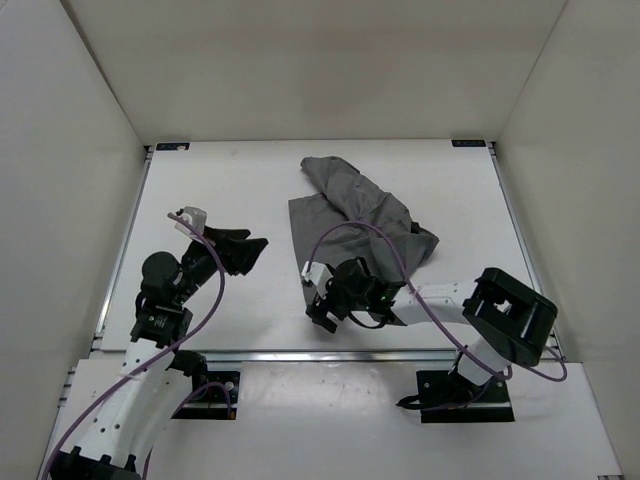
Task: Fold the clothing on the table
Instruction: Flatten the skirt out
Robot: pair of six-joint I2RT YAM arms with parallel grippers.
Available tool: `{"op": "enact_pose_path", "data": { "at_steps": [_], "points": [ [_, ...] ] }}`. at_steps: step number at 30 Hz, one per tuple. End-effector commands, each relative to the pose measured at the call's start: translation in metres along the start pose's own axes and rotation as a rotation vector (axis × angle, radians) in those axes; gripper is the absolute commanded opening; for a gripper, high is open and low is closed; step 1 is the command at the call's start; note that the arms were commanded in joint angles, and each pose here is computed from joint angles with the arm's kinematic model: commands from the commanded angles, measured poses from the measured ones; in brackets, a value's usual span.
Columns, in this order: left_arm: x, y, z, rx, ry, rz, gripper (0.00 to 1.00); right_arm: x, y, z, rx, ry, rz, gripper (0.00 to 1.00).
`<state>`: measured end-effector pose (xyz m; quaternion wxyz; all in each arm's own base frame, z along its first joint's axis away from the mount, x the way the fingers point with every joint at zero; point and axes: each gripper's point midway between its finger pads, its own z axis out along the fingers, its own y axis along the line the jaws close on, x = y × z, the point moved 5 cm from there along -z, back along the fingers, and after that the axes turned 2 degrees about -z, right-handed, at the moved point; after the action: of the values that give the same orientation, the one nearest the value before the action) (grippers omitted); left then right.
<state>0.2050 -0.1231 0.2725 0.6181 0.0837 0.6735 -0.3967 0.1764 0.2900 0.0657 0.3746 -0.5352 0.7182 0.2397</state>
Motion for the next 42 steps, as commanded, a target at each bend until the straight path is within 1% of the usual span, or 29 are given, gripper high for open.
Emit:
{"op": "enact_pose_path", "data": {
  "at_steps": [1,2,3,4,5,6,7,8,9,10,11,12,13,14,15,16,17,18,19,21,22,23,25,28,30,35,39,42],
  "points": [
    [-0.003,0.006,0.001,-0.026,-0.018,0.049,0.7,-0.029,-0.008,0.013,0.009,-0.098,-0.059,0.78],
    [-0.005,0.007,0.002,-0.033,-0.022,0.055,0.68,-0.027,-0.01,0.017,0.008,-0.086,-0.05,0.72],
    [-0.004,0.011,0.004,-0.049,-0.01,0.05,0.61,-0.025,-0.009,0.02,0.003,-0.076,-0.045,0.7],
    [-0.005,0.011,0.006,-0.049,0.0,0.055,0.59,-0.018,-0.009,0.024,0.005,-0.042,-0.024,0.67],
    [-0.003,0.018,0.01,-0.063,0.021,0.062,0.6,-0.015,-0.008,0.025,-0.006,-0.021,-0.01,0.62],
    [-0.004,0.02,0.012,-0.071,0.016,0.06,0.62,-0.016,-0.007,0.025,-0.008,-0.026,-0.008,0.58],
    [-0.004,0.026,0.014,-0.092,0.014,0.062,0.68,-0.011,-0.005,0.026,-0.023,-0.008,0.005,0.48],
    [-0.002,0.029,0.018,-0.096,0.025,0.064,0.7,-0.008,-0.003,0.026,-0.032,0.001,0.015,0.29],
    [-0.002,0.032,0.02,-0.104,0.032,0.069,0.7,-0.002,-0.002,0.024,-0.039,0.019,0.031,0.22],
    [-0.001,0.038,0.026,-0.113,0.057,0.068,0.71,0.005,0.004,0.021,-0.065,0.051,0.052,0.06],
    [0.001,0.043,0.028,-0.123,0.077,0.062,0.71,0.0,0.006,0.018,-0.094,0.041,0.062,0.0],
    [0.009,0.049,0.036,-0.129,0.139,0.041,0.75,0.011,0.009,0.012,-0.116,0.087,0.098,0.0],
    [0.014,0.053,0.047,-0.123,0.199,0.018,0.8,0.018,0.016,0.004,-0.196,0.128,0.143,0.0],
    [0.019,0.057,0.057,-0.11,0.252,0.005,0.77,0.02,0.028,-0.007,-0.281,0.155,0.201,0.0],
    [0.025,0.057,0.063,-0.097,0.288,-0.007,0.75,0.02,0.031,-0.016,-0.328,0.154,0.229,0.0],
    [0.034,0.06,0.071,-0.088,0.337,-0.022,0.75,0.026,0.034,-0.03,-0.342,0.168,0.28,0.0],
    [0.041,0.067,0.078,-0.097,0.363,-0.036,0.77,0.031,0.039,-0.037,-0.346,0.183,0.299,0.0],
    [0.048,0.063,0.083,-0.077,0.383,-0.046,0.79,0.036,0.042,-0.046,-0.326,0.174,0.3,0.0],
    [0.056,0.071,0.088,-0.101,0.393,-0.058,0.82,0.047,0.042,-0.052,-0.29,0.197,0.328,0.0],
    [0.072,0.082,0.094,-0.149,0.44,-0.112,0.82,0.044,0.04,-0.067,-0.248,0.132,0.379,0.0],
    [0.08,0.088,0.099,-0.16,0.485,-0.143,0.81,0.052,0.041,-0.072,-0.235,0.127,0.402,0.0],
    [0.092,0.095,0.103,-0.183,0.54,-0.182,0.77,0.048,0.038,-0.077,-0.212,0.076,0.41,0.0],
    [0.109,0.101,0.11,-0.183,0.608,-0.24,0.72,0.039,0.034,-0.085,-0.175,0.002,0.391,0.0],
    [0.135,0.11,0.117,-0.226,0.711,-0.311,0.69,0.038,0.026,-0.088,-0.132,-0.013,0.404,0.0],
    [0.145,0.119,0.117,-0.292,0.737,-0.316,0.67,0.036,0.027,-0.089,-0.131,-0.017,0.392,0.0],
    [0.166,0.132,0.114,-0.444,0.786,-0.249,0.67,0.039,0.029,-0.089,-0.134,-0.025,0.391,0.0],
    [0.18,0.139,0.114,-0.504,0.814,-0.241,0.67,0.037,0.028,-0.093,-0.136,-0.048,0.395,0.0],
    [0.181,0.147,0.114,-0.547,0.793,-0.209,0.7,0.039,0.028,-0.095,-0.119,-0.056,0.393,0.0]
  ]
}}
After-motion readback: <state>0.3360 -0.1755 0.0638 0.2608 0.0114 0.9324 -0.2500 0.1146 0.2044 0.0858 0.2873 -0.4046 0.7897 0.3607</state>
